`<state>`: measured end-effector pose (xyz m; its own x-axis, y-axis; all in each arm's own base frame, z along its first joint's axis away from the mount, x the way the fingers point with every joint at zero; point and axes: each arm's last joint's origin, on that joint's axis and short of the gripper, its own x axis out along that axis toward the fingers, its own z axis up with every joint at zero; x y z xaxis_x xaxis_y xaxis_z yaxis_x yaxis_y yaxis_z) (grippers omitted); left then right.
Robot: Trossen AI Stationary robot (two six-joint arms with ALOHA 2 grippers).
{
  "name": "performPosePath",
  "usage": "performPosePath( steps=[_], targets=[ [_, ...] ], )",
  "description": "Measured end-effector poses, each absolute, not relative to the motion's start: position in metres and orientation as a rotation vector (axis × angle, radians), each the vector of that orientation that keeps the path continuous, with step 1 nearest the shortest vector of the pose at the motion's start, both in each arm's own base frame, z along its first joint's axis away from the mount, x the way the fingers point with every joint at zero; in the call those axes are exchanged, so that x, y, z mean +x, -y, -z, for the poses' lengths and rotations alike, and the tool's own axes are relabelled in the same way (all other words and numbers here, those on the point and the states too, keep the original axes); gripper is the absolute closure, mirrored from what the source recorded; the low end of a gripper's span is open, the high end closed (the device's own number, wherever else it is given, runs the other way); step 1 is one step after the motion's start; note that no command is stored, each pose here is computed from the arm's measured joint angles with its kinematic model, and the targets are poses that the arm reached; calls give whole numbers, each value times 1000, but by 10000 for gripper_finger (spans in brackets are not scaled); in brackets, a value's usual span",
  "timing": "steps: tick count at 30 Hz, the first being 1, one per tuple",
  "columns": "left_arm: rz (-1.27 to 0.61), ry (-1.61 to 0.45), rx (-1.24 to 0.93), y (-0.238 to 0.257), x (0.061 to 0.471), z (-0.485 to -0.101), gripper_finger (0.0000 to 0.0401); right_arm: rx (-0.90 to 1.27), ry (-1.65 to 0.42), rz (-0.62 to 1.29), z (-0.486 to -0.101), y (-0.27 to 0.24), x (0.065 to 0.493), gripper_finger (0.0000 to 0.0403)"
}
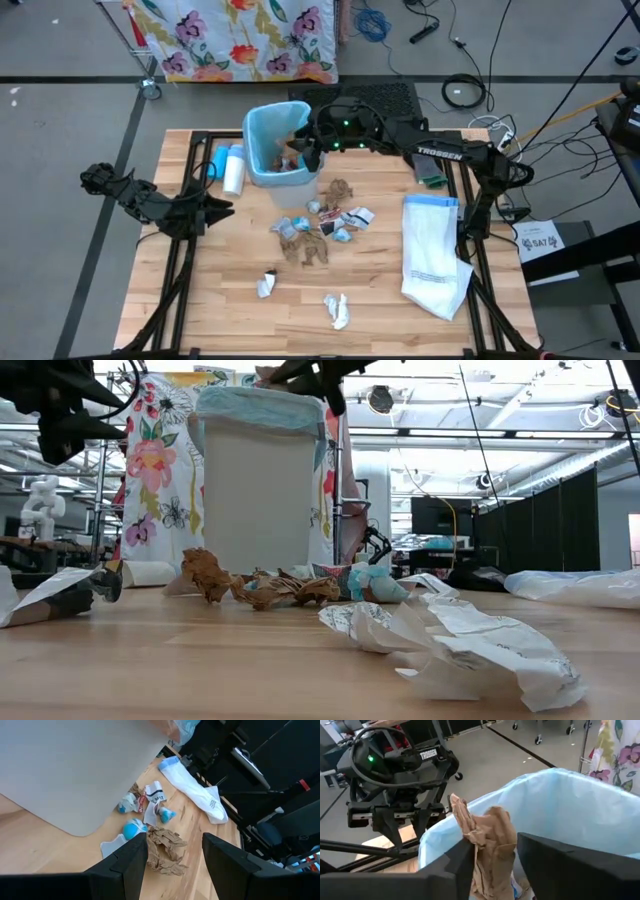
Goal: Place trash/remove bag and relplace
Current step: Put the brown napkin into the white trash bin, then put the blue trash bag bag into the white trash bin
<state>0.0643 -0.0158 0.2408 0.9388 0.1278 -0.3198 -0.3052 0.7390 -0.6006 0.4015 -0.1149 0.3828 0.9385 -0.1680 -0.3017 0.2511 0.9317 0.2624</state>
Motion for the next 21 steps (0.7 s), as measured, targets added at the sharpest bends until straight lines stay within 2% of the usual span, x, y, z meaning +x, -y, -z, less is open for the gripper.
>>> performPosePath(
  steps=[7, 11, 14, 21],
  targets=[
    [-237, -272, -666, 16, 64, -241, 210, 323, -259, 251, -389, 116, 397, 218],
    [-237, -272, -666, 16, 64, -241, 210, 332, -306, 261, -382, 114, 398, 216],
    [-237, -273, -664, 16, 64, -240, 210, 379, -277, 380, -383, 116, 398, 221],
    [-246, -295, -645, 15, 63, -238, 210, 370, -206, 317, -390, 110, 402, 227]
  ],
)
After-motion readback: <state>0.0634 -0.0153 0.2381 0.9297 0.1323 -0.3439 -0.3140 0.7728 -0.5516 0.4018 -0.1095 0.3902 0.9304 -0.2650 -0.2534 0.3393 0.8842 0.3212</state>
